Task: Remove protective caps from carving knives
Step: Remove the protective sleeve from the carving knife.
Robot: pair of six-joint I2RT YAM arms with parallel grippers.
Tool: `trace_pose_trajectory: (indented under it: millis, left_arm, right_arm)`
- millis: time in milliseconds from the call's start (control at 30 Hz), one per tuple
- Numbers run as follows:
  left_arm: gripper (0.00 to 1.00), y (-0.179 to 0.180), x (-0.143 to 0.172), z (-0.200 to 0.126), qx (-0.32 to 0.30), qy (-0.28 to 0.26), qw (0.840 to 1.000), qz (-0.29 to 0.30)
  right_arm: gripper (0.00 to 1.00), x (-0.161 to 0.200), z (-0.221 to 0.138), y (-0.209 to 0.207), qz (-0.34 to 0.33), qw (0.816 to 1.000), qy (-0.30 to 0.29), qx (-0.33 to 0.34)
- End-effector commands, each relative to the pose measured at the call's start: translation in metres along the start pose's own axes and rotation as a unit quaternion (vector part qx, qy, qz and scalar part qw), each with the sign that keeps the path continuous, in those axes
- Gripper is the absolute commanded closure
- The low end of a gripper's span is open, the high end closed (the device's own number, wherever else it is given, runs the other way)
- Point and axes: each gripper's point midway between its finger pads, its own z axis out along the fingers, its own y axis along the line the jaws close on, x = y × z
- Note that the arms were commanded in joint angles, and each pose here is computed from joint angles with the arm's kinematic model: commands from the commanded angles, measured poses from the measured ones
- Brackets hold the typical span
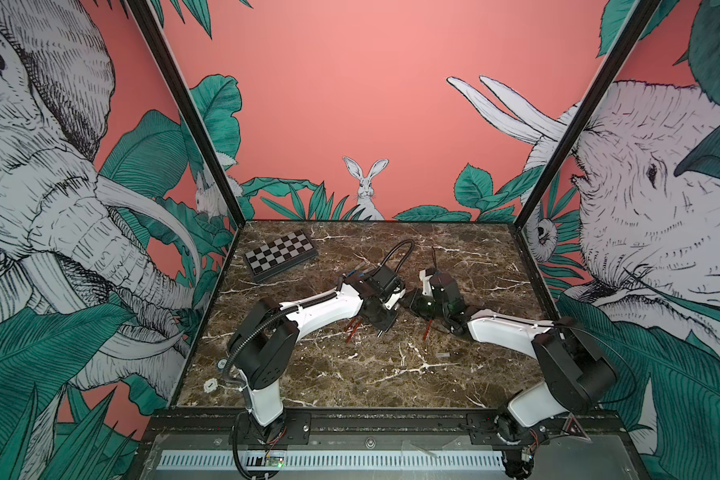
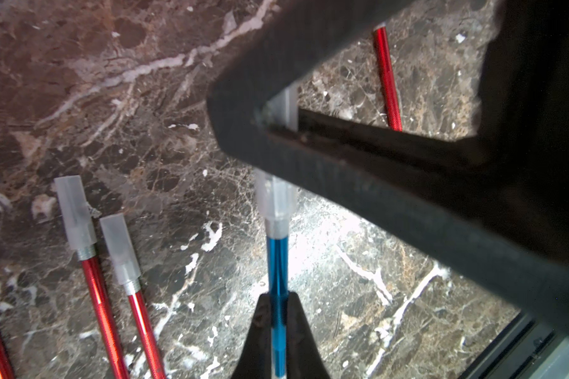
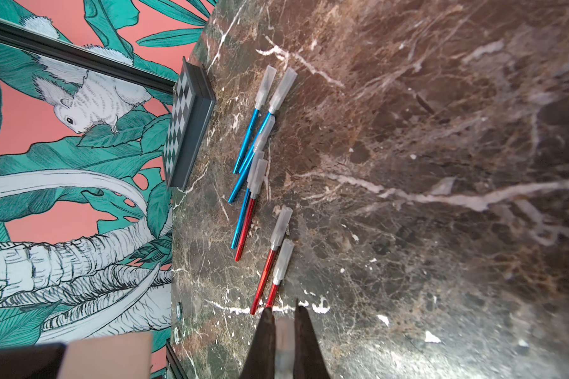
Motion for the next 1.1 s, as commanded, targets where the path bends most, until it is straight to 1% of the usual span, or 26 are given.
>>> trace_pose_trajectory:
  millis: [0, 500, 1067]
  left_arm:
    - [1.0, -0.007, 0.06, 0.003, 0.009, 0.109, 0.994, 0.01]
    - [1.0, -0.012, 0.07, 0.006, 0.016, 0.122, 0.992, 0.011]
    - [1.0, -0.014, 0.08, 0.012, 0.017, 0.141, 0.99, 0.019]
  right_arm:
    - [0.95, -0.051, -0.015, -0.003, -0.006, 0.995, -0.1, 0.011]
    - [0.95, -0.067, -0.023, -0.019, 0.006, 0.993, -0.119, 0.02]
    - [0.95, -0.066, -0.024, -0.034, 0.015, 0.992, -0.122, 0.032]
